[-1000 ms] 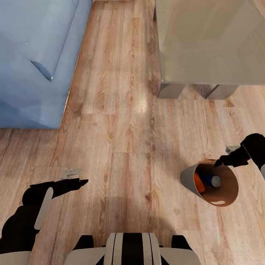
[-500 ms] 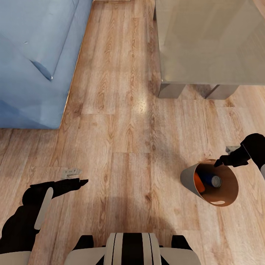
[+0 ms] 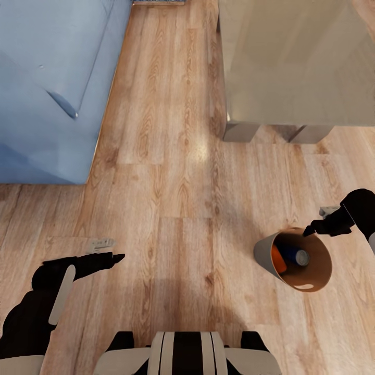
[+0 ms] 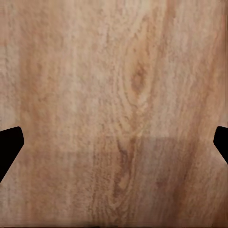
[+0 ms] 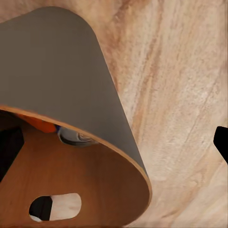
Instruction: Put the three can of soda from the living room inside the tash can in the kitchen.
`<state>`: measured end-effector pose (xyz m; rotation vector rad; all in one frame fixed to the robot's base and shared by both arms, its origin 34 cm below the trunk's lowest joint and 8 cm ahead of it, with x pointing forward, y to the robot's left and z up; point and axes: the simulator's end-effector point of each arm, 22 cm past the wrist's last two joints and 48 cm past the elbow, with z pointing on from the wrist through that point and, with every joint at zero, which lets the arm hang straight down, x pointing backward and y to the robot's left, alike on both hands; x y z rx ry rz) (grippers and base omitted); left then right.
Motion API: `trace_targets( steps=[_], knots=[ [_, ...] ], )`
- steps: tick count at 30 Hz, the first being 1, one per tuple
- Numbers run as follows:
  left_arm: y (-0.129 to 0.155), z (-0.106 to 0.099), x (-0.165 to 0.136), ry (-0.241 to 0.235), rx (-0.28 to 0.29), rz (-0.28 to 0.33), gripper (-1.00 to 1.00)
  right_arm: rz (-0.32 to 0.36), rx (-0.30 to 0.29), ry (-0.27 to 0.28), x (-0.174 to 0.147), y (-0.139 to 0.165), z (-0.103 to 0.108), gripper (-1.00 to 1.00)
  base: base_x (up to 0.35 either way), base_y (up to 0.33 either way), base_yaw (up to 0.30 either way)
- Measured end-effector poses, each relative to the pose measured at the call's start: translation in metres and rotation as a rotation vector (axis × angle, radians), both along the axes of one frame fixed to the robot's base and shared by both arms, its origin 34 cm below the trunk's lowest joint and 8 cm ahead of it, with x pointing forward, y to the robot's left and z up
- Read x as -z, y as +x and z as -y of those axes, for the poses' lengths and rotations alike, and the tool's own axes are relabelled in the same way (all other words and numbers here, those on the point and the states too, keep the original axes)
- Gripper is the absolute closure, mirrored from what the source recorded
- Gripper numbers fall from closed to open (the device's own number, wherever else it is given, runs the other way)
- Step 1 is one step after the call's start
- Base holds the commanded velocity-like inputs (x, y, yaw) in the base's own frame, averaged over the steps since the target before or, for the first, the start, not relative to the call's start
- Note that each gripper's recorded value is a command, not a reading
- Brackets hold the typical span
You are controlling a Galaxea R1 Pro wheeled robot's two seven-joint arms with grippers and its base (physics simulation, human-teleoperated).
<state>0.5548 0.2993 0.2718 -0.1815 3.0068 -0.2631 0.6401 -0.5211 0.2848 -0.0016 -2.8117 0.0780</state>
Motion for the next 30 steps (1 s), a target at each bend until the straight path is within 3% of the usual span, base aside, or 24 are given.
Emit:
trace_targets(
  steps=[25, 30],
  knots=[
    [0.007, 0.0, -0.05, 0.003, -0.001, -0.011, -1.0, -0.02, 0.0, 0.0, -0.048, -0.003, 0.0, -1.0, 0.0, 0.0, 0.0],
    [0.006, 0.0, -0.059, 0.002, -0.002, -0.018, -1.0, -0.008, -0.023, -0.005, -0.057, -0.003, -0.001, -1.0, 0.0, 0.0, 0.0]
  ],
)
